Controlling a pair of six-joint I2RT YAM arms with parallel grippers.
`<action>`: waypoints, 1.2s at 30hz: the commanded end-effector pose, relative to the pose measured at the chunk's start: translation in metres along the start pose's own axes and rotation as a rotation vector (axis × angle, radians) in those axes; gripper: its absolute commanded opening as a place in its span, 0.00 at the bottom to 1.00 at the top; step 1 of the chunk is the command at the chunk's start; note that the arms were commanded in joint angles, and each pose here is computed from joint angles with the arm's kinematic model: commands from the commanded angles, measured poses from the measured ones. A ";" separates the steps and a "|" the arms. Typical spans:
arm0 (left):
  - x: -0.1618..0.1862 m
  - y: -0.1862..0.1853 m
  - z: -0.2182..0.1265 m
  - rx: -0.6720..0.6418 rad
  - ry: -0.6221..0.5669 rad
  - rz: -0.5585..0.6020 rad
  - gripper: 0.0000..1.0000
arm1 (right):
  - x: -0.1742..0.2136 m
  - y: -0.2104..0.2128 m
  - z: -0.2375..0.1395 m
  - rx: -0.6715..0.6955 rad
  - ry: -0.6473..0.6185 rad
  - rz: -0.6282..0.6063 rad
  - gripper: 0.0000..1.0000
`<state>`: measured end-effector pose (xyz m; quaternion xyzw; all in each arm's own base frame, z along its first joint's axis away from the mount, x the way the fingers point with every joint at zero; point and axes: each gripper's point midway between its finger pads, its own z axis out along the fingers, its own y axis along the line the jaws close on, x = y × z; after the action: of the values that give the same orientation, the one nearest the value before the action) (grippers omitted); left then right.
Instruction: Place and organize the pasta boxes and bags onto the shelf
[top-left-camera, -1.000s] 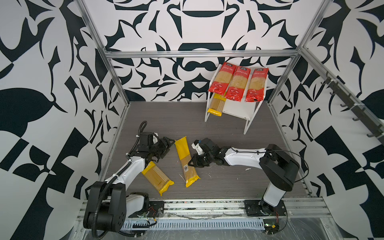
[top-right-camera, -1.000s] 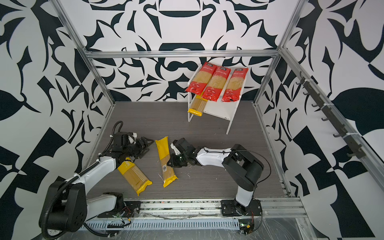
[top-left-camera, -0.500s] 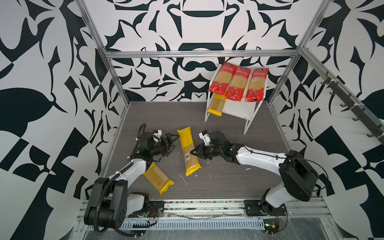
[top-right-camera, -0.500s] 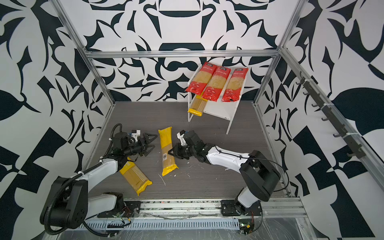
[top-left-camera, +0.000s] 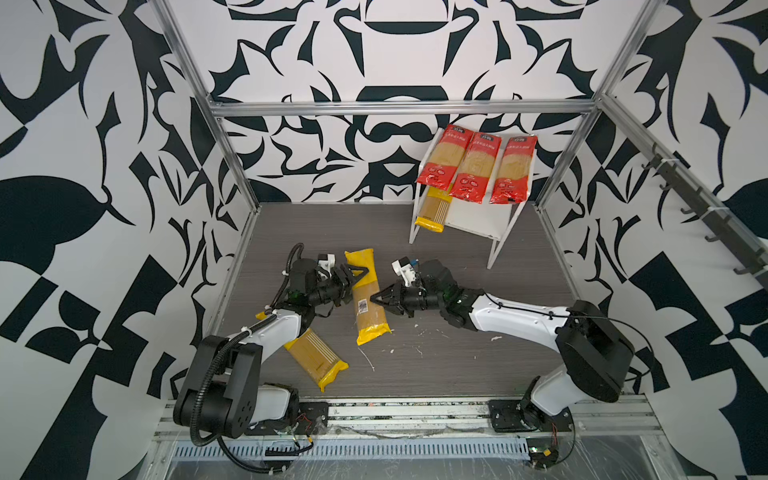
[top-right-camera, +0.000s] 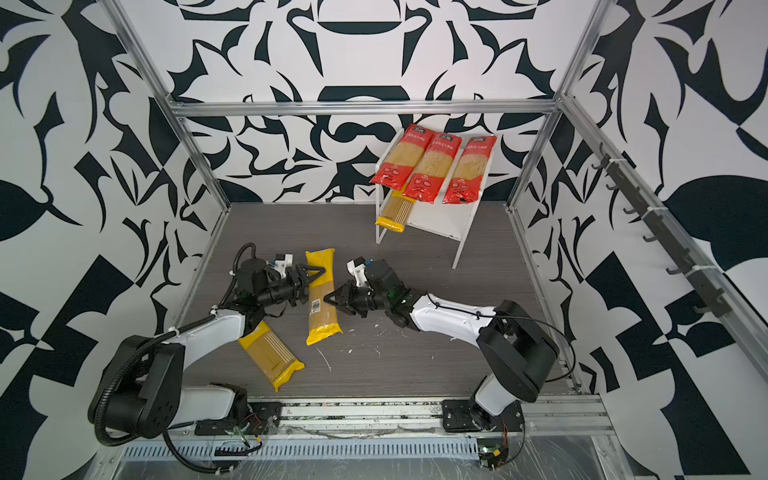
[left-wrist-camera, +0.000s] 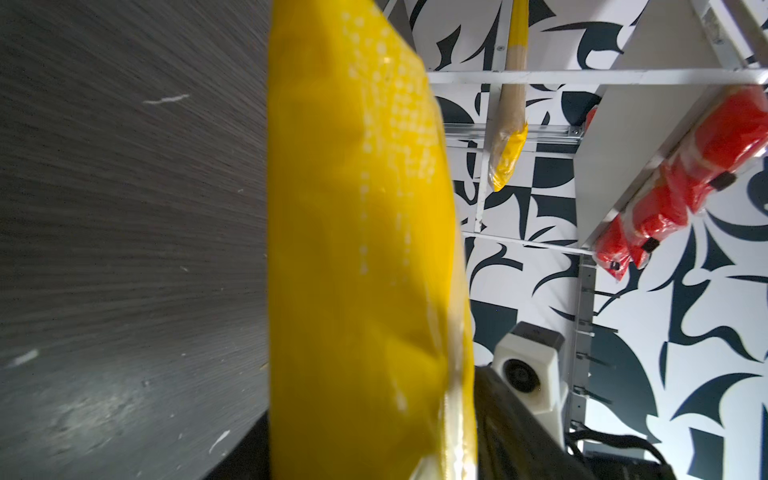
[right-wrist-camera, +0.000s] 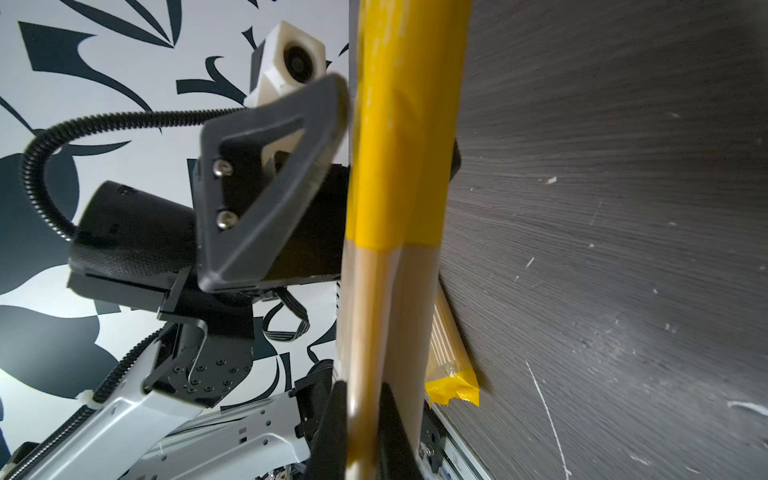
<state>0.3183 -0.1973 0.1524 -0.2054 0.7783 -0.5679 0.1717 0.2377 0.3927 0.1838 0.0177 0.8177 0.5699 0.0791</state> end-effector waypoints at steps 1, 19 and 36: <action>-0.006 -0.012 0.004 0.009 0.014 0.025 0.53 | 0.000 0.074 -0.012 -0.234 0.017 -0.129 0.01; -0.020 -0.009 -0.014 -0.304 0.002 0.134 0.21 | -0.007 0.001 -0.038 0.213 -0.120 -0.328 0.53; -0.096 -0.013 -0.006 -0.601 -0.134 0.183 0.07 | 0.051 0.065 -0.032 0.733 -0.452 -1.325 0.74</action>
<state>0.3913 -0.1478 0.1496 -0.2081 0.9183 -0.2769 0.1915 0.1588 0.3956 0.2156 -0.3436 0.7970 0.1610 0.4700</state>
